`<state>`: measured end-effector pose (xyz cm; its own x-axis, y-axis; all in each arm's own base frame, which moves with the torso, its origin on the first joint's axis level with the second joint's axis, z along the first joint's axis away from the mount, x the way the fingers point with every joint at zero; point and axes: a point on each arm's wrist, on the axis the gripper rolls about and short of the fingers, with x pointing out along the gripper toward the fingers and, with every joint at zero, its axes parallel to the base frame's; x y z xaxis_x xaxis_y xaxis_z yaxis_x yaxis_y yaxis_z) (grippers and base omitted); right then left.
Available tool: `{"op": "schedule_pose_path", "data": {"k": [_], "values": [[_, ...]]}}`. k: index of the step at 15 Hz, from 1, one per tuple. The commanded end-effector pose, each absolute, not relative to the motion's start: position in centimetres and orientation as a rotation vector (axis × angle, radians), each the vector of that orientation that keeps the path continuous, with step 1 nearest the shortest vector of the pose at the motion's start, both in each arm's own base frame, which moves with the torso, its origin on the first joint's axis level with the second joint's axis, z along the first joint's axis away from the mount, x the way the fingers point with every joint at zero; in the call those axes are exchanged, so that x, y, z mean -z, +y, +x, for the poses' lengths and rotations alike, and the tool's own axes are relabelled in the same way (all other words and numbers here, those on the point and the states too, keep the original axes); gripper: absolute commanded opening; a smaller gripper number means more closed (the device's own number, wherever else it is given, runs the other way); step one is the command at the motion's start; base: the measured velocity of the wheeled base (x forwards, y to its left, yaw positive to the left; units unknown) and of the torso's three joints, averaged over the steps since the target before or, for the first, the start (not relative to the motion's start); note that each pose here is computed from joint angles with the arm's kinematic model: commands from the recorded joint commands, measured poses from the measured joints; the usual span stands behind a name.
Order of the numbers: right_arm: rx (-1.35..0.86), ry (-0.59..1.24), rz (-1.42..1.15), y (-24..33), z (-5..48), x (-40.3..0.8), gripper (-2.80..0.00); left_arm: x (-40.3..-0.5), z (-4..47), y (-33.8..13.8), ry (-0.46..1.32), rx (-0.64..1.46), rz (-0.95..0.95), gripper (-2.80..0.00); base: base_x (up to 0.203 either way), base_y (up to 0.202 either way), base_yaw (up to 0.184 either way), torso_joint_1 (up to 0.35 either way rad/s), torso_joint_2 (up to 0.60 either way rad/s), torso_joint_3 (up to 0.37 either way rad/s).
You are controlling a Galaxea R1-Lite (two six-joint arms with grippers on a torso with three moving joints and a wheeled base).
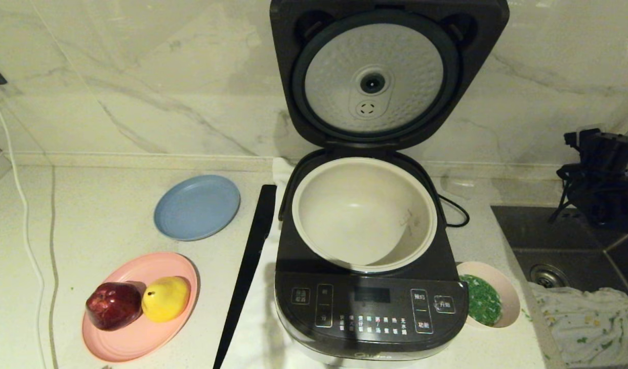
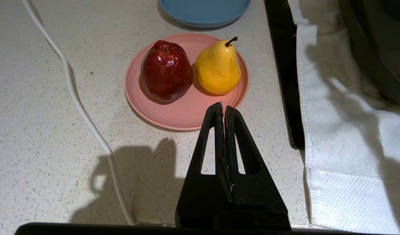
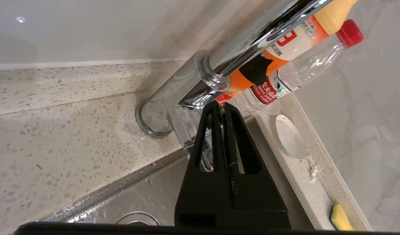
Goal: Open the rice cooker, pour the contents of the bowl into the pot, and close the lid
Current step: Turn on the tap
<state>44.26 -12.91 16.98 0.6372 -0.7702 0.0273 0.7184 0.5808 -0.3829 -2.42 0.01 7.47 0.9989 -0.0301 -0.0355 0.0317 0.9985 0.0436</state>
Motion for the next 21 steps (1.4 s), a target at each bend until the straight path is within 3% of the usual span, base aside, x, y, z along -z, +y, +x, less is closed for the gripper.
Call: {"op": "schedule_pose_path", "data": {"k": [1, 21], "values": [[0.878, 0.146, -0.381, -13.1, 44.8, -16.5, -2.80, -7.5, -2.4, 0.0, 0.035, 0.030, 0.045, -2.80, 0.000, 0.000, 0.000, 0.000, 0.00, 0.000], [0.887, 0.181, -0.383, -13.2, 43.4, -13.9, -2.80, -7.5, -2.4, 0.0, 0.035, 0.030, 0.045, -2.80, 0.000, 0.000, 0.000, 0.000, 0.00, 0.000]]}}
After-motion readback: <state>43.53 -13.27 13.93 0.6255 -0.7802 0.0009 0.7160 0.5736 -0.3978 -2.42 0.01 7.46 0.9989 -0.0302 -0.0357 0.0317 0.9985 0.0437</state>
